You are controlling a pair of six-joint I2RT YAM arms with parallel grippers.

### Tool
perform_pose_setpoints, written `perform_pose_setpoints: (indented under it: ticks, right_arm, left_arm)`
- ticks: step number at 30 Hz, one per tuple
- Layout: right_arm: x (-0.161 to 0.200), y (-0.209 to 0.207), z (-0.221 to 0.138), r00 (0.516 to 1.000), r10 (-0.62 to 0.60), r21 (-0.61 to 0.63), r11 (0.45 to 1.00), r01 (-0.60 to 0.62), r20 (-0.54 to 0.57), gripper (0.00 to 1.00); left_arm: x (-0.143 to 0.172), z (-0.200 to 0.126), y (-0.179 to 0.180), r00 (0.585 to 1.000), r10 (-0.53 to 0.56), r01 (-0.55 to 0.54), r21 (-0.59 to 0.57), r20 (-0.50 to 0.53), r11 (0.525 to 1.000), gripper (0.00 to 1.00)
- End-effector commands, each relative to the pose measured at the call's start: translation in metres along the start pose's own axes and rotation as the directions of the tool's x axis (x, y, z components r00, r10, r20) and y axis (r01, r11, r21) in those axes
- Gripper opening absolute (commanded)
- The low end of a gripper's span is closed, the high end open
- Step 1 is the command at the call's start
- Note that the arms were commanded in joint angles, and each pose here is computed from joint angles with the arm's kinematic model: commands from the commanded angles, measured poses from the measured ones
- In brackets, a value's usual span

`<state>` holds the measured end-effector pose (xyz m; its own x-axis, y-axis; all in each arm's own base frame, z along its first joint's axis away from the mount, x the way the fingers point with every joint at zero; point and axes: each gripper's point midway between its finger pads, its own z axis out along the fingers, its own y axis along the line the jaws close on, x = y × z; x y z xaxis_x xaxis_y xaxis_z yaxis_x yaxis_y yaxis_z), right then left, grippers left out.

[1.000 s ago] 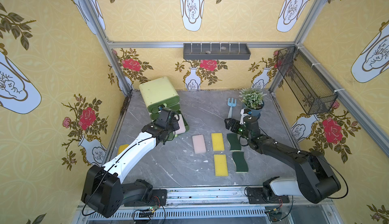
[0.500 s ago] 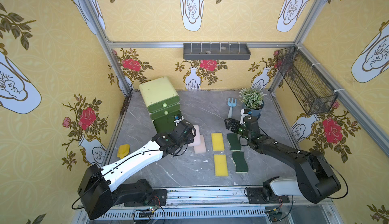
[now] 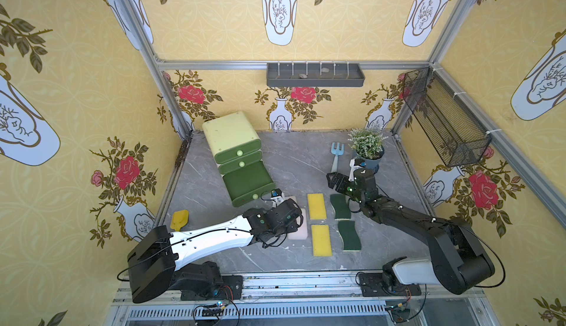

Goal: Take the sponge out of the drawer
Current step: Place the sponge at the center of the board.

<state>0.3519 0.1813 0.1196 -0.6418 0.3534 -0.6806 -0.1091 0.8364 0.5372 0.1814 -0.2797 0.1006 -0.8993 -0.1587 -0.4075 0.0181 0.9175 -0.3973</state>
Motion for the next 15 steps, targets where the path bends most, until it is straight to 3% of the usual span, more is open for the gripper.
perform_pose_setpoints:
  ticks: [1,15]
  right_arm:
    - [-0.012,0.008,-0.001,0.999,0.003,-0.028,1.0,-0.001,0.041,0.97]
    - [-0.011,0.008,0.0,0.999,0.005,-0.028,1.0,-0.004,0.038,0.98]
  left_arm:
    - [0.011,0.005,-0.003,0.998,-0.055,0.056,0.01,-0.01,0.998,0.0]
    - [0.054,0.012,0.031,0.991,-0.118,0.115,-0.063,-0.056,0.991,0.0]
